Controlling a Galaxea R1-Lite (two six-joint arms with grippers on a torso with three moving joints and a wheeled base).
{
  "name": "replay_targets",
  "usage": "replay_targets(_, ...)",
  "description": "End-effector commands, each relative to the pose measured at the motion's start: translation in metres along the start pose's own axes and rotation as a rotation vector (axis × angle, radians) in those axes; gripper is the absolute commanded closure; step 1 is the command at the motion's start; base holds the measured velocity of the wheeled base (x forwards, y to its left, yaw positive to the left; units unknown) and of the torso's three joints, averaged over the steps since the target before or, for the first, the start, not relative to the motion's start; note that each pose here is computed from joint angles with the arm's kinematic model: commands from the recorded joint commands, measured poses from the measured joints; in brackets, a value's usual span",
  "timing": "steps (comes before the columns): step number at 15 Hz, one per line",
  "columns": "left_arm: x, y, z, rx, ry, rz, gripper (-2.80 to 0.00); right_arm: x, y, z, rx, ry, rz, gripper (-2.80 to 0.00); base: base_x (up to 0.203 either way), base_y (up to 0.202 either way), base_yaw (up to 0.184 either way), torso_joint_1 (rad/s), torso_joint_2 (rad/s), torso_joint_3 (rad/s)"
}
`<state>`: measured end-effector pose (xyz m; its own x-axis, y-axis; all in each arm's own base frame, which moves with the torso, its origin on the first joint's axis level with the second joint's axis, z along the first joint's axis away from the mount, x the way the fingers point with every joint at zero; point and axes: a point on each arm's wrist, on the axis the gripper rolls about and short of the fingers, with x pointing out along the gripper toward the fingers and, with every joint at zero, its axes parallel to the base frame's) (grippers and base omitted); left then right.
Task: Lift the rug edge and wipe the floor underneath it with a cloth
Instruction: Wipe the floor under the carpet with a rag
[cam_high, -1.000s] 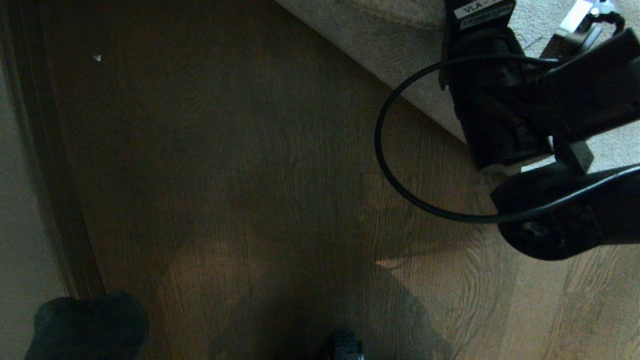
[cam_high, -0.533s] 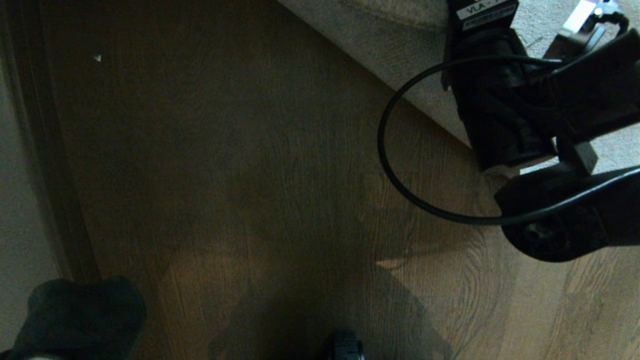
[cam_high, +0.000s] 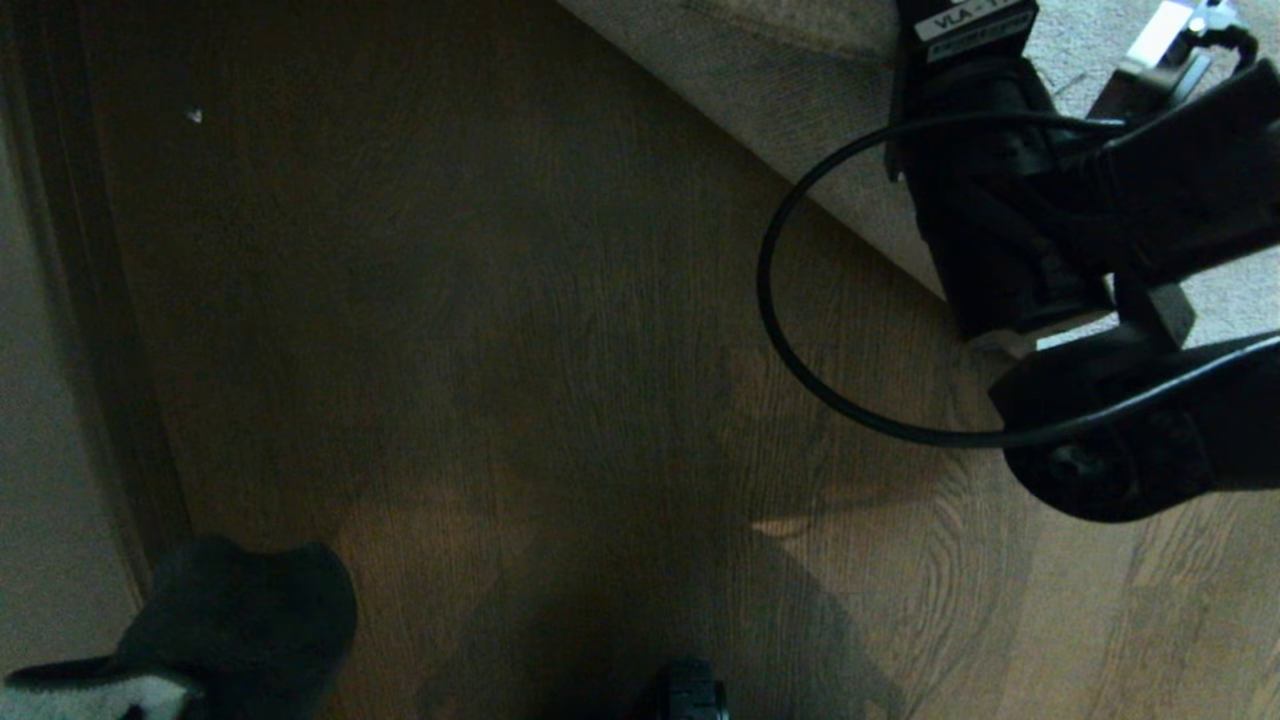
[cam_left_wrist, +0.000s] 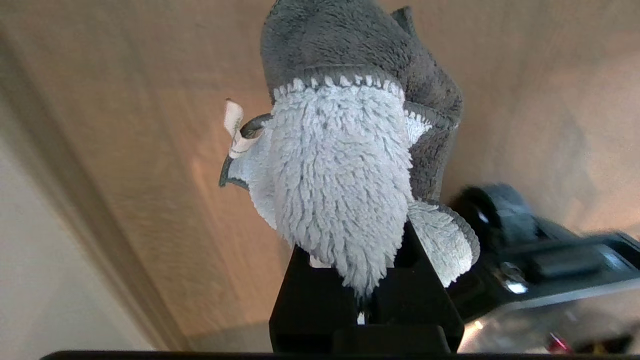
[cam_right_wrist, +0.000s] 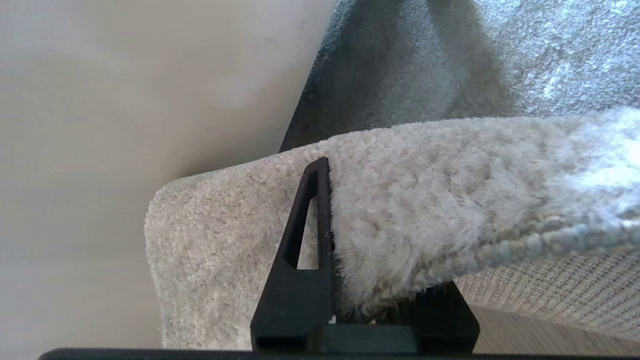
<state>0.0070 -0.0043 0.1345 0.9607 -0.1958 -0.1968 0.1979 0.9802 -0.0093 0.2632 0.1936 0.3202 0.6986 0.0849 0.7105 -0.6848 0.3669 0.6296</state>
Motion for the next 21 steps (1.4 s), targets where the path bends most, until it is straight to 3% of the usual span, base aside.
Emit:
replay_targets(1, 0.011, 0.002, 0.006, -0.015, 0.073, -0.038, 0.00, 0.000, -0.001, 0.001, 0.015, -0.031, 0.020, 0.00, 0.000, 0.000, 0.000, 0.000, 0.00, 0.000)
replay_targets(7, 0.041, 0.001, 0.028, -0.011, 0.182, -0.184, 0.00, 0.007, -0.010, -0.005, 0.019, -0.044, 0.017, 0.00, 0.000, 0.000, 0.000, 0.000, 0.00, 0.000)
replay_targets(12, 0.092, -0.007, 0.058, 0.023, 0.205, -0.282, 0.00, 0.011, -0.014, -0.012, 0.025, -0.048, 0.021, 0.00, 0.000, 0.000, 0.000, 0.000, 0.00, 0.000)
replay_targets(14, 0.110, -0.021, 0.070, 0.048, 0.193, -0.334, 0.00, 0.011, -0.014, -0.012, 0.025, -0.048, 0.021, 0.00, 0.000, 0.000, 0.000, 0.000, 0.00, 0.000)
replay_targets(18, 0.134, -0.066, 0.083, 0.055, 0.170, -0.415, 0.00, 0.012, -0.015, -0.011, 0.023, -0.050, 0.020, 0.00, 0.000, 0.000, 0.000, 0.000, 0.00, 0.000)
replay_targets(21, 0.152, -0.101, 0.095, 0.002, 0.154, -0.418, 0.00, 0.012, -0.015, -0.011, 0.023, -0.050, 0.020, 0.00, 0.000, 0.000, 0.000, 0.000, 0.00, 0.000)
